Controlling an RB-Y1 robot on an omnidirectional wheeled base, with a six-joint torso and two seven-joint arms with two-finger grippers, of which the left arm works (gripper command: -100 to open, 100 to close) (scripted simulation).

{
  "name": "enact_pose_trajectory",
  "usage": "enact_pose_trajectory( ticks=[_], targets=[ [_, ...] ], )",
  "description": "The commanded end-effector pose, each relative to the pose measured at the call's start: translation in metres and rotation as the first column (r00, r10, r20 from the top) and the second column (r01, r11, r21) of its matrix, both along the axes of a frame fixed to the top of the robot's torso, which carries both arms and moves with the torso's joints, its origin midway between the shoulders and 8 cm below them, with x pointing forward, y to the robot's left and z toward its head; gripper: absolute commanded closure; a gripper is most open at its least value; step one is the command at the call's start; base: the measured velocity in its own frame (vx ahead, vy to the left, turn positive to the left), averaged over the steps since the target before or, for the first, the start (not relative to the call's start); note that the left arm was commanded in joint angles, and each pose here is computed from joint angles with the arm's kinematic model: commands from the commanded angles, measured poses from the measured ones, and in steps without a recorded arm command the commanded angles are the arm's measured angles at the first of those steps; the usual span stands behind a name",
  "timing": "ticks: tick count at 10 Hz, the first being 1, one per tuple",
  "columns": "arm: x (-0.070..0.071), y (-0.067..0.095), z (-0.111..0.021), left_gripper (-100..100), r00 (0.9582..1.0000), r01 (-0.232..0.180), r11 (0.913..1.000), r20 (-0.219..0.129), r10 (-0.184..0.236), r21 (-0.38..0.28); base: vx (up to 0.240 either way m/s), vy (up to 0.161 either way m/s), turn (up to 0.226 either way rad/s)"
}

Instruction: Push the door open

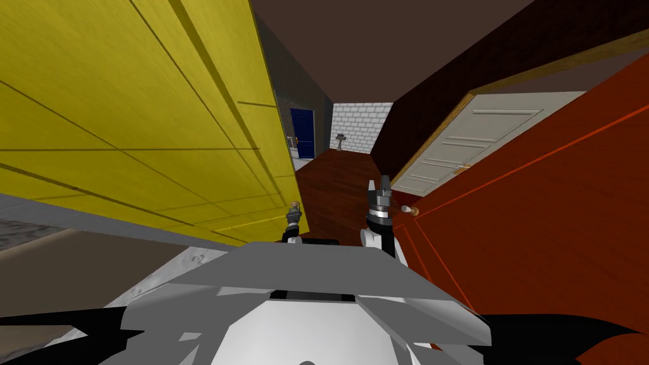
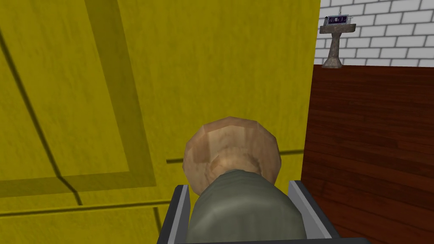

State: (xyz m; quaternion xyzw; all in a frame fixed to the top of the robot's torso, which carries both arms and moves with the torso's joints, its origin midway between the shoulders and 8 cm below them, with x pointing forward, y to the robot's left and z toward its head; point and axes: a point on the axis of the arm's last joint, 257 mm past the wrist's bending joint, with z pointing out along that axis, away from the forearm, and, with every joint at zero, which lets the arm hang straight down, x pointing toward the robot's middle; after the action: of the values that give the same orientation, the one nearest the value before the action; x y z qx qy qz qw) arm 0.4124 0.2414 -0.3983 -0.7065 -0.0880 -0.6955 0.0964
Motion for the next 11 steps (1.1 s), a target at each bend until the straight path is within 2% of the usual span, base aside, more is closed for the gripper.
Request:
enact_pose_trajectory(
  ticks=[1, 5, 9, 10, 11],
  targets=[
    [0.001, 0.020, 0.005, 100, 0.9991, -0.040, 0.9992, 0.013, 0.039, 0.009, 0.225, 0.014, 0.046],
    [0.000, 0.050, 0.006, 100, 0.9935, -0.113, 0.9935, 0.016, 0.113, 0.014, 0.208, -0.029, 0.066],
    [-0.004, 0.078, 0.008, 100, 0.9815, -0.191, 0.9816, 0.019, 0.190, 0.012, 0.203, -0.021, 0.070],
    [-0.004, 0.081, 0.008, 100, 0.9796, -0.200, 0.9797, 0.020, 0.200, 0.012, 0.161, -0.019, 0.068],
    [-0.005, 0.087, 0.008, 100, 0.9757, -0.218, 0.9758, 0.020, 0.218, 0.010, 0.146, -0.027, 0.060]
  ],
)
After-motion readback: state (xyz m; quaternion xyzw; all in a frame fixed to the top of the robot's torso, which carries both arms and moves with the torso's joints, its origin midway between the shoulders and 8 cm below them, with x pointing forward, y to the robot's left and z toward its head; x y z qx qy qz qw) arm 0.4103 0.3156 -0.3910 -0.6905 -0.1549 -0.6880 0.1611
